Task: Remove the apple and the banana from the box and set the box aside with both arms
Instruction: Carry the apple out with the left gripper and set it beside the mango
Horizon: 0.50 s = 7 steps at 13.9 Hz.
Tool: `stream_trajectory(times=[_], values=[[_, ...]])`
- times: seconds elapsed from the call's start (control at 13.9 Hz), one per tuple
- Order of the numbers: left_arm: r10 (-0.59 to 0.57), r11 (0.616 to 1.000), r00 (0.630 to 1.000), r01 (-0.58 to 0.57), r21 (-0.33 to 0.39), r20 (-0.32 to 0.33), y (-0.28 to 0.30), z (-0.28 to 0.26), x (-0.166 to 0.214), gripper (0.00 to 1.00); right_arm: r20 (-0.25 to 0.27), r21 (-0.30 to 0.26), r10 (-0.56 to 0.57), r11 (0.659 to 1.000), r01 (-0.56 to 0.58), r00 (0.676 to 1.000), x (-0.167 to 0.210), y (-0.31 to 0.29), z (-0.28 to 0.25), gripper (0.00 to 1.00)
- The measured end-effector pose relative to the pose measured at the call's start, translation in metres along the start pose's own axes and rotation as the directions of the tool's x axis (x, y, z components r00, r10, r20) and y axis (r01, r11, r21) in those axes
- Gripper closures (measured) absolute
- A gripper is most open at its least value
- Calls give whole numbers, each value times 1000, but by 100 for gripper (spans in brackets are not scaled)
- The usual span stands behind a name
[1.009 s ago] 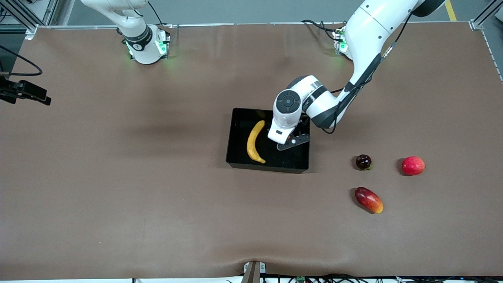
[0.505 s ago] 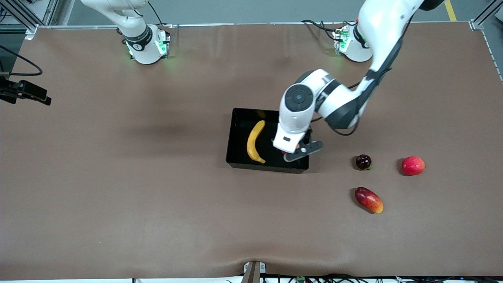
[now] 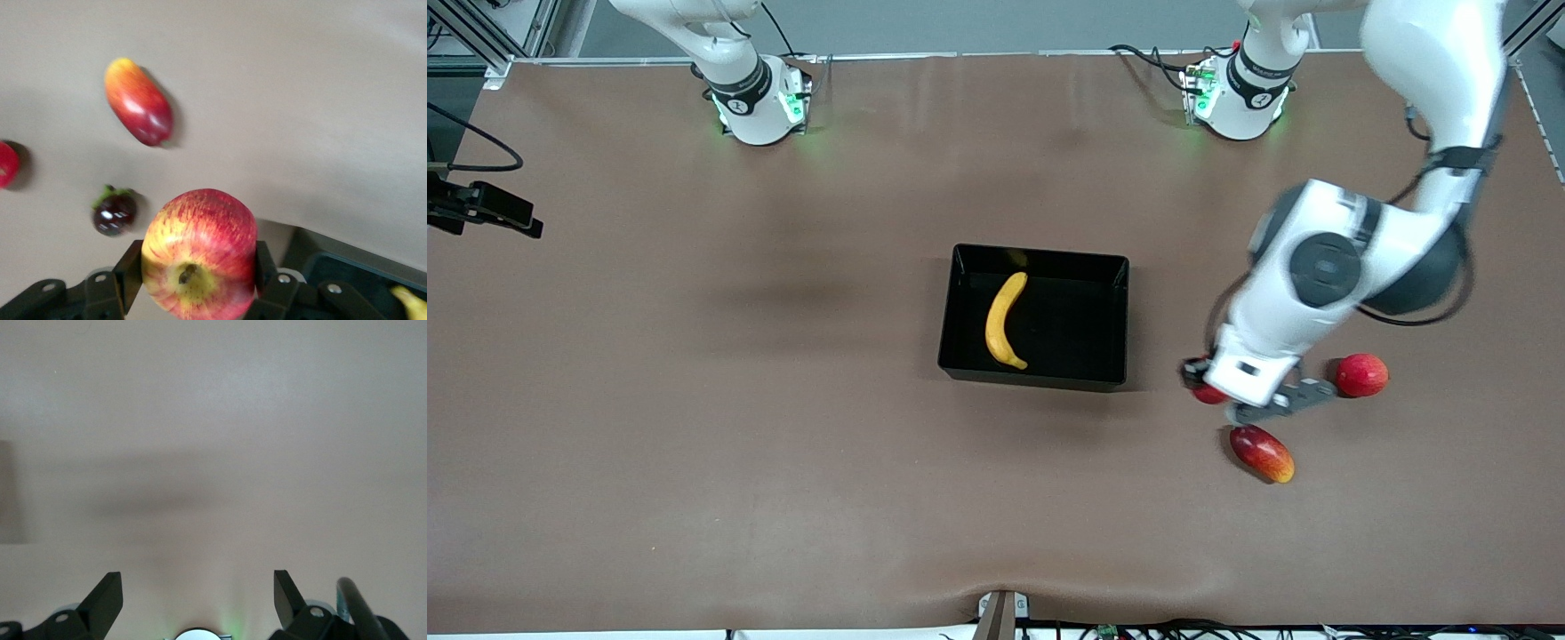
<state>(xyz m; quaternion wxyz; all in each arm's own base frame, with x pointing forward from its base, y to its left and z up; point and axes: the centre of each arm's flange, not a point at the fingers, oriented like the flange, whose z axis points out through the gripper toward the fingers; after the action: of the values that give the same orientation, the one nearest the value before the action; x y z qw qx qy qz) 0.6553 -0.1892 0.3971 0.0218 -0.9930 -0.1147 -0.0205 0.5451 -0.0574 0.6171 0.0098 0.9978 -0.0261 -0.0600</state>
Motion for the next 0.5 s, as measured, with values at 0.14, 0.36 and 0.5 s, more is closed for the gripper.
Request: stream_trajectory(times=[0.14, 0.36, 0.5], values=[[37, 999, 999, -37, 5, 10, -34, 7, 18, 31, 0, 0, 0, 1000, 0, 1000, 0, 0, 0, 0], [96, 995, 995, -97, 25, 23, -81, 33, 41, 31, 0, 0, 0, 1000, 0, 1000, 0, 0, 0, 0], [125, 991, 992, -125, 56, 6, -107, 64, 56, 31, 0, 0, 1, 1000, -1, 1000, 0, 0, 0, 0]])
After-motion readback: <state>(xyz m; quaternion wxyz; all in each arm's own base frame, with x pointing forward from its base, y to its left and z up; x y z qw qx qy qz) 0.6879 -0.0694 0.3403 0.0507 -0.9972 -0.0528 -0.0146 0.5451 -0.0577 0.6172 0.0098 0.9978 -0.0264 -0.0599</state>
